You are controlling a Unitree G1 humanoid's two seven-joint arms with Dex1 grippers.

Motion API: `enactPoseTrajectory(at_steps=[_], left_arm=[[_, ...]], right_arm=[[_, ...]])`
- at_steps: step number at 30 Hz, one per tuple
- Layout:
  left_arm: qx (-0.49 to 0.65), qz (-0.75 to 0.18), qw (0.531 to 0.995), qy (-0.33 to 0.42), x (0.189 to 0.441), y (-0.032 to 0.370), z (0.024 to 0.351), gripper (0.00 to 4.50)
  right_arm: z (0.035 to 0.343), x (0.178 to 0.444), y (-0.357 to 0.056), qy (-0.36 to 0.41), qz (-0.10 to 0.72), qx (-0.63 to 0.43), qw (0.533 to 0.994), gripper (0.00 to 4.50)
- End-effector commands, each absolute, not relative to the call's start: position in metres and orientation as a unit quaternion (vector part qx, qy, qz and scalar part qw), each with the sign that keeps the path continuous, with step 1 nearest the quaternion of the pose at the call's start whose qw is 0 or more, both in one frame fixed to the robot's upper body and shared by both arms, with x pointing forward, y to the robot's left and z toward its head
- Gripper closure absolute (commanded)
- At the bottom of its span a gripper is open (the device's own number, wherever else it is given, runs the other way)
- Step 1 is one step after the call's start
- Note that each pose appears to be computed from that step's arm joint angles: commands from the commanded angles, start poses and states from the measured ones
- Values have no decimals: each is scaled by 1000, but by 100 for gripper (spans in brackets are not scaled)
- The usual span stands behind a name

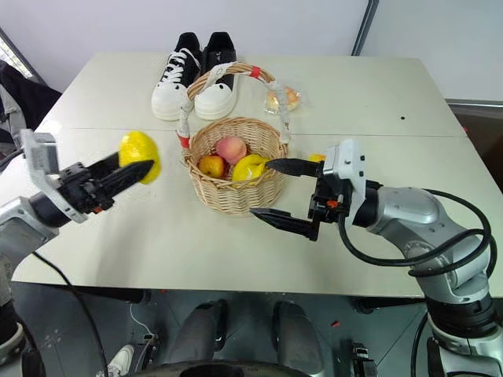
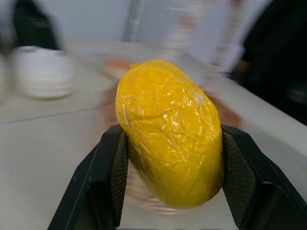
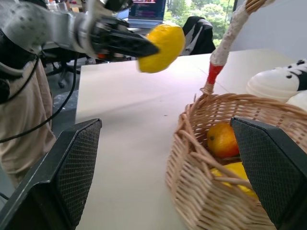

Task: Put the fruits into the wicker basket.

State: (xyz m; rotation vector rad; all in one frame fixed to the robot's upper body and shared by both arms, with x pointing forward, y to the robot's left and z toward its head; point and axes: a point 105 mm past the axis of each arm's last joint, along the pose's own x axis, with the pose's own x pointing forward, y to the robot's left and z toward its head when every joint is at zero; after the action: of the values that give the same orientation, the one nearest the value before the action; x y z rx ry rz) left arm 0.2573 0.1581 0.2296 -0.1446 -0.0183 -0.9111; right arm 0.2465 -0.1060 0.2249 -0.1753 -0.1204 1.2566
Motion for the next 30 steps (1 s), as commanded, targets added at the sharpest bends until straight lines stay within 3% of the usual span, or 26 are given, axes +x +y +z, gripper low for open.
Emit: enactPoseTrajectory(at_steps=[1,6,10,15,21,30], left_arm=[[-30,-483,875,-13,263,115,236,227],[17,-455,890,-20,302,88,239,227],[33,-457,889,-17,312,81,235,227],[44,-464,884,-33,311,82,237,5],[23,-534,844,-38,278,89,236,5],[56,-576,815,7,246,91,219,5]], right_arm=[[241,251,-113,-88,574,-108,807,0],[246,252,-114,-95,565,-119,811,0],[244,253,-116,-90,553,-122,819,0],[221,277,-133,-46,482,-157,861,0],[190,323,-164,-3,365,-178,914,0],[147,371,-215,73,259,-242,932,0]])
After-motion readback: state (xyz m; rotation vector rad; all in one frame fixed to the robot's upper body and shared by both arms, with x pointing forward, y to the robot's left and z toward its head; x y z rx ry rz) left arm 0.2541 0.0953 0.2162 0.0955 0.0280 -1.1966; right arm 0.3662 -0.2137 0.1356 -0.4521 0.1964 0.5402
